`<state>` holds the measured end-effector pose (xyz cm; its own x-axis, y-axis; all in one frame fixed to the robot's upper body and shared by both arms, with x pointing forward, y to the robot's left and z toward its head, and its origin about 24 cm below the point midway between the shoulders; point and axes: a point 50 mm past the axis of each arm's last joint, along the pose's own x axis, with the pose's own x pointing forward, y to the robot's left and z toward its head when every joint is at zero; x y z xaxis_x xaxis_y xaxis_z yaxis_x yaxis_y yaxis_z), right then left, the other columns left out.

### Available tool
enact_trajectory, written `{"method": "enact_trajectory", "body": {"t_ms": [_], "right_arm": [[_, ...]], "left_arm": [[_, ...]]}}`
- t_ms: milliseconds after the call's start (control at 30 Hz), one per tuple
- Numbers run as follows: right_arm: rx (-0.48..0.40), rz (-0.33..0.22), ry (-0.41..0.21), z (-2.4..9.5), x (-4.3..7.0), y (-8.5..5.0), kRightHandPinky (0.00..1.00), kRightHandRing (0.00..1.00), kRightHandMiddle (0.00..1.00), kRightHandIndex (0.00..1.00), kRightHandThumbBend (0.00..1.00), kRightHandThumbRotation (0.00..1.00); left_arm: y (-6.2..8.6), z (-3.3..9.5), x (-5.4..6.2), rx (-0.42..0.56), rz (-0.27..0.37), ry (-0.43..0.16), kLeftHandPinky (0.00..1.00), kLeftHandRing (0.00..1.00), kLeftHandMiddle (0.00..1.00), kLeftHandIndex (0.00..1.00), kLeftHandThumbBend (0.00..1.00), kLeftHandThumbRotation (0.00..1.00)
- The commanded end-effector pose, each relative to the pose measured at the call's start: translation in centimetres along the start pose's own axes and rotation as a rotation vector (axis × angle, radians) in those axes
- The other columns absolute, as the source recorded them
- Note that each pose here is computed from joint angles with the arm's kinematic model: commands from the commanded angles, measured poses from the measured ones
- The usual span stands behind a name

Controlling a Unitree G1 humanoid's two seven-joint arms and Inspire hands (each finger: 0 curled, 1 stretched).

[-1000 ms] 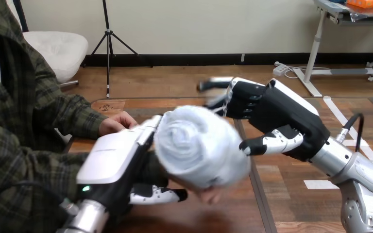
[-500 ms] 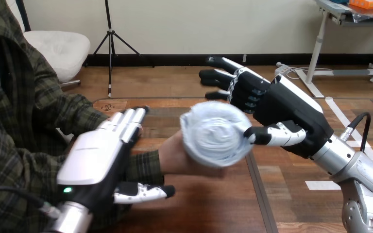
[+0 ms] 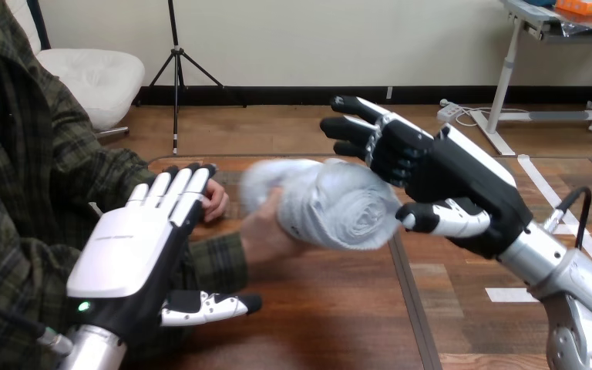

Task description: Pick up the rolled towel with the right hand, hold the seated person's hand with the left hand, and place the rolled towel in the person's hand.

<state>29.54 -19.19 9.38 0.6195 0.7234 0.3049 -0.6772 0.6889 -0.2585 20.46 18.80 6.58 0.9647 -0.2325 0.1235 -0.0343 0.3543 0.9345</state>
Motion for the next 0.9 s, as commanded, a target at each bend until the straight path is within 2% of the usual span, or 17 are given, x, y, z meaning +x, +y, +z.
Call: {"method": "enact_trajectory", "body": {"t_ms": [0,233,533,867], "right_arm": [[-0.038,-0.021,-0.024,0.9,-0.5,-0.9,0.96,0.96,0.91,0.94,1.00,0.56],[-0.022,-0.041,0.000,0.4,-1.3,-0.7,0.94,0.94,0.90,0.93,1.00,0.57],[0.002,-0.041,0.021,-0.4,-2.1,-0.3,0.92,0.93,0.89,0.92,1.00,0.58],[0.017,-0.074,0.034,-1.4,-3.1,0.1,0.90,0.91,0.88,0.92,1.00,0.61]], "left_arm": [[1.8,0.5,0.4,0.030,0.077,-0.053,1.00,1.00,1.00,1.00,1.00,0.60],[1.7,0.4,0.0,0.021,0.085,-0.043,1.00,1.00,1.00,1.00,1.00,0.63],[1.6,0.4,-0.4,-0.018,0.090,-0.039,1.00,1.00,1.00,1.00,1.00,0.64],[1.4,0.9,-0.8,-0.050,0.127,-0.065,0.98,1.00,1.00,1.00,1.00,0.64]]}}
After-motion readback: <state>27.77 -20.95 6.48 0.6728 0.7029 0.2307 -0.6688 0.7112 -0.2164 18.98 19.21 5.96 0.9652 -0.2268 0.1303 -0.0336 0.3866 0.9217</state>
